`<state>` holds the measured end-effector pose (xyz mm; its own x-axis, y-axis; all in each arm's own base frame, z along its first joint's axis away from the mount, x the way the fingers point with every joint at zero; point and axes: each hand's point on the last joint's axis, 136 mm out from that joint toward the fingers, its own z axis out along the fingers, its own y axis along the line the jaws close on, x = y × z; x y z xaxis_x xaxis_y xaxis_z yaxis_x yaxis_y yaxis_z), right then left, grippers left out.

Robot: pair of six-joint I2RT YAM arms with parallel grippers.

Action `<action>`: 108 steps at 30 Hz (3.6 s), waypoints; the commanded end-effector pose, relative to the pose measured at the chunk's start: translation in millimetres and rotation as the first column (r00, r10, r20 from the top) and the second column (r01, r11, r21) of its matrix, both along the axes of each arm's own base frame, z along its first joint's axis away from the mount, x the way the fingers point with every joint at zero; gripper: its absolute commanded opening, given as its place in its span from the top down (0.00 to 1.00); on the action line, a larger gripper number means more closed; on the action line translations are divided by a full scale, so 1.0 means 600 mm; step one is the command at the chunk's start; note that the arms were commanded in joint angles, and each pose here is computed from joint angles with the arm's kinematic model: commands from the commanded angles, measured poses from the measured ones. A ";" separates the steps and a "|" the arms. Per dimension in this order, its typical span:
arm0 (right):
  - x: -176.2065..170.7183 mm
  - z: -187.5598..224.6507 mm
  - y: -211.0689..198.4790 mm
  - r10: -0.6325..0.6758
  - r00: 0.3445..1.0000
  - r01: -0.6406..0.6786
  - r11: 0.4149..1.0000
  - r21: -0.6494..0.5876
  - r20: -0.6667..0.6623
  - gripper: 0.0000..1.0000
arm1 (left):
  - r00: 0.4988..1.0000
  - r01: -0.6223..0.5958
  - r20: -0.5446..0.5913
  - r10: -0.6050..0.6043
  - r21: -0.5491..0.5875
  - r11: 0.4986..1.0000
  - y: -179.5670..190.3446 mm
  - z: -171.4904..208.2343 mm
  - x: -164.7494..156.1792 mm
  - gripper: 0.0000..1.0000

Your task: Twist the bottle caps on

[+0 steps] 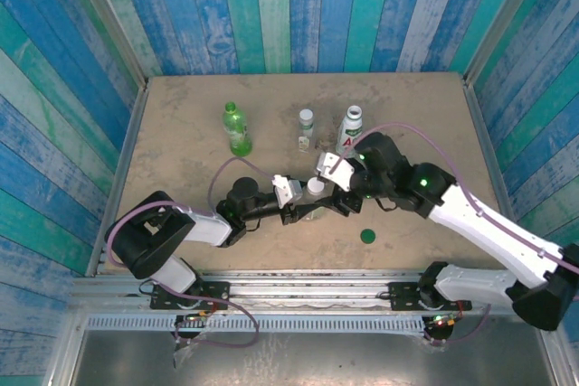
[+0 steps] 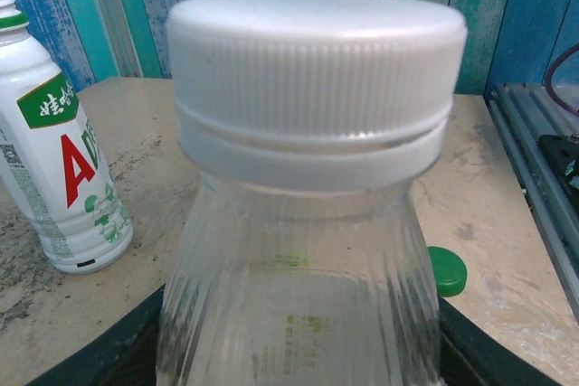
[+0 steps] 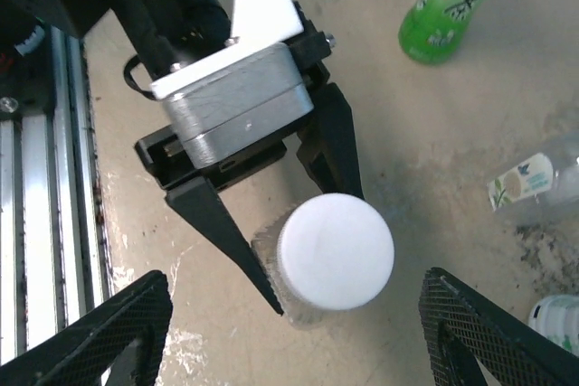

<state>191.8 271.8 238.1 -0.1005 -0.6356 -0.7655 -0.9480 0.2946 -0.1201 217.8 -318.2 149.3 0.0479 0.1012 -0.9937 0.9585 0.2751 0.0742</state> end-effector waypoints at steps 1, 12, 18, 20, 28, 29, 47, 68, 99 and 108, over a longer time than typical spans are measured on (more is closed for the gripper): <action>0.004 0.016 0.015 0.009 0.999 -0.015 0.993 0.115 0.053 0.26 | 0.999 0.033 0.013 -0.032 -0.042 0.999 -0.005 0.019 -0.007 0.45; 0.022 -0.028 0.031 -0.025 0.999 0.029 0.993 0.116 -0.033 0.45 | 0.999 0.050 0.018 -0.049 -0.051 0.997 -0.006 0.025 -0.011 0.45; 0.025 -0.038 0.030 -0.034 0.998 0.039 0.994 0.099 -0.055 0.64 | 0.999 0.038 0.015 -0.037 -0.051 0.998 -0.006 0.026 -0.008 0.45; 0.027 -0.041 0.031 -0.042 0.997 0.049 0.994 0.095 -0.068 0.66 | 1.000 0.018 0.012 -0.017 -0.051 0.999 -0.005 0.026 -0.001 0.45; 0.068 -0.064 0.008 -0.321 0.938 0.334 0.938 0.091 -0.133 0.75 | 0.975 -0.219 -0.041 0.217 -0.047 0.975 0.004 0.028 0.078 0.46; 0.073 -0.067 0.005 -0.366 0.922 0.379 0.920 0.096 -0.127 0.78 | 0.971 -0.235 -0.046 0.233 -0.040 0.971 0.004 0.024 0.085 0.46; 0.050 -0.011 0.011 -0.345 0.938 0.340 0.911 0.231 -0.019 0.28 | 0.992 -0.127 -0.025 0.126 -0.040 0.991 0.004 0.020 0.042 0.45; 0.073 -0.027 0.009 -0.401 0.915 0.400 0.890 0.220 -0.046 0.71 | 0.993 -0.113 -0.022 0.112 -0.073 0.991 0.010 0.035 0.031 0.09; 0.418 -0.001 -0.286 -0.871 0.489 0.859 0.470 0.202 -0.054 0.68 | 0.974 -0.218 -0.088 0.210 -0.097 0.971 0.055 0.033 0.032 0.06; 0.503 -0.066 -0.285 -0.873 0.478 0.878 0.471 0.090 -0.097 0.66 | 0.975 -0.209 -0.091 0.202 -0.075 0.975 0.055 0.025 0.029 0.06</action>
